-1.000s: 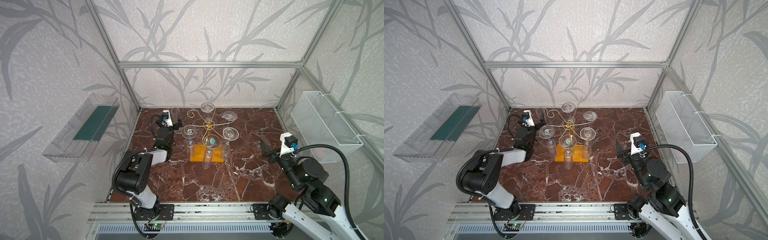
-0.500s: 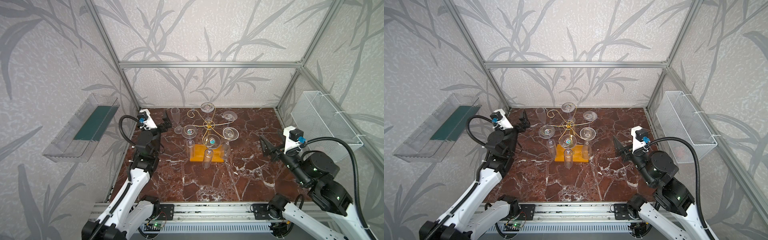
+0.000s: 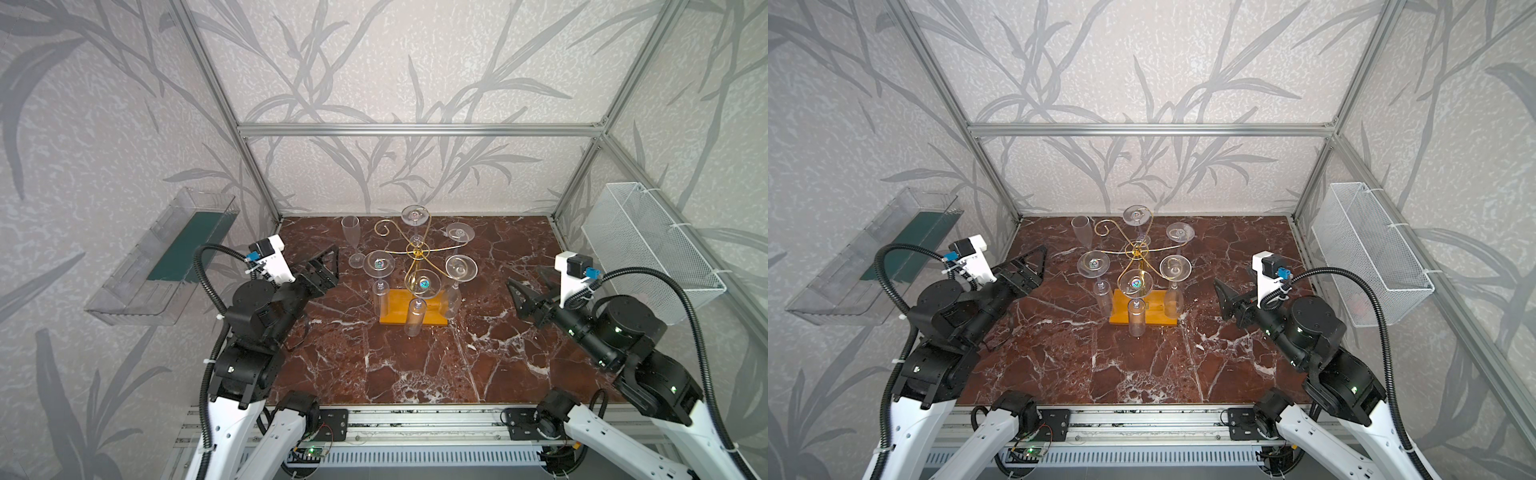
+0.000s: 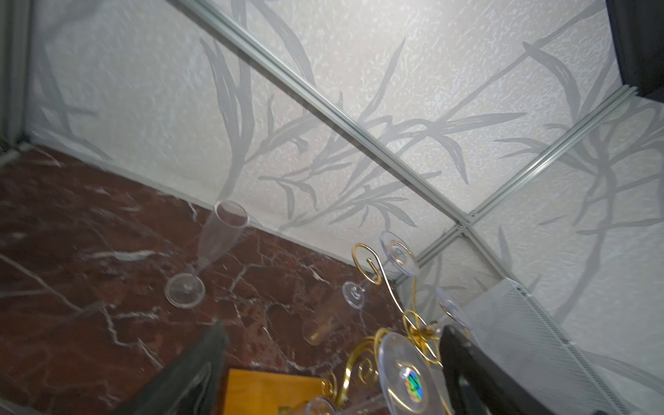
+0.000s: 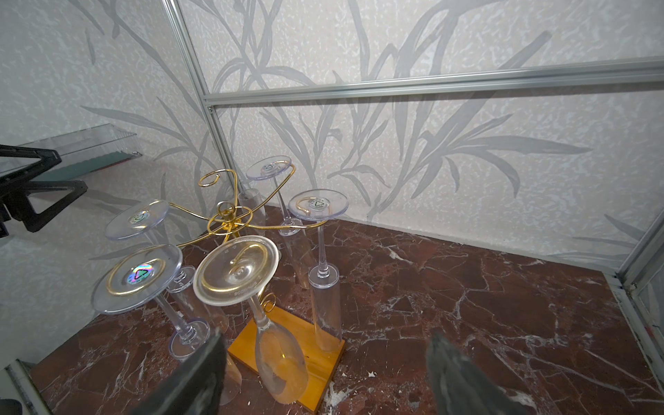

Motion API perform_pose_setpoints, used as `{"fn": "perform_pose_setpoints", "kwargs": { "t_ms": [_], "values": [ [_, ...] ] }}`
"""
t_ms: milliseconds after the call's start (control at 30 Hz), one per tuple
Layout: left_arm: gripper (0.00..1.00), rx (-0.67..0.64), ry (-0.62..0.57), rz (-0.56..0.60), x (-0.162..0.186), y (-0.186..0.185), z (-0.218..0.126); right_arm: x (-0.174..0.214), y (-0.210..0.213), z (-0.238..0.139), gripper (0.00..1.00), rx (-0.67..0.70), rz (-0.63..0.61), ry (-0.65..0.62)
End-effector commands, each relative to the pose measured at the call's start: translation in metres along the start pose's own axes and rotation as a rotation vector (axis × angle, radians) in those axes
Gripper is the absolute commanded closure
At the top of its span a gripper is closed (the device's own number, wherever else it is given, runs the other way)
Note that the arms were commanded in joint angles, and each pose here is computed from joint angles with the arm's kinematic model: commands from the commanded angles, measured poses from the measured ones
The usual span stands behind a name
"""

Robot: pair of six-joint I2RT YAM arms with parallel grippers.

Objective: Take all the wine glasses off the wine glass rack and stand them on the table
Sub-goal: 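Swing both grippers back toward the hanging glasses on the gold rack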

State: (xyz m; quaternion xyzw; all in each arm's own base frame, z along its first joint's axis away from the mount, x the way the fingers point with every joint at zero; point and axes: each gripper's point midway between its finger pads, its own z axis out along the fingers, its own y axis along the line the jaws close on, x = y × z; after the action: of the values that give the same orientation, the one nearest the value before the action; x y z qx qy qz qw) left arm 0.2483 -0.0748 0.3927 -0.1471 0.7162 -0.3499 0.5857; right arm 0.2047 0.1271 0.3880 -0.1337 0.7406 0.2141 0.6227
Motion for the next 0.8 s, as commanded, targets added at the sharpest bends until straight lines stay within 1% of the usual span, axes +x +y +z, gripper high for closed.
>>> {"fn": "perform_pose_setpoints", "kwargs": {
  "t_ms": [0,67,233,367,633,767],
  "values": [
    [0.10,0.110,0.213,-0.257,0.042,-0.016,-0.005,-0.003,0.007,0.002,0.15,-0.035,0.010,0.024],
    [0.13,0.167,0.266,-0.355,0.052,-0.024,-0.005,-0.002,0.010,0.007,0.14,-0.044,0.016,0.034],
    [0.13,0.196,0.305,-0.410,0.059,-0.028,-0.011,0.004,0.014,0.018,0.14,-0.057,0.036,0.057],
    [0.16,0.246,0.386,-0.498,0.070,-0.037,-0.003,0.005,0.017,0.023,0.14,-0.073,0.041,0.068],
    [0.22,0.271,0.423,-0.514,0.074,-0.042,0.003,0.009,0.024,0.030,0.14,-0.102,0.039,0.096],
    [0.30,0.281,0.465,-0.517,0.079,-0.046,0.010,0.007,0.026,0.032,0.14,-0.111,0.039,0.099]
  ]
}}
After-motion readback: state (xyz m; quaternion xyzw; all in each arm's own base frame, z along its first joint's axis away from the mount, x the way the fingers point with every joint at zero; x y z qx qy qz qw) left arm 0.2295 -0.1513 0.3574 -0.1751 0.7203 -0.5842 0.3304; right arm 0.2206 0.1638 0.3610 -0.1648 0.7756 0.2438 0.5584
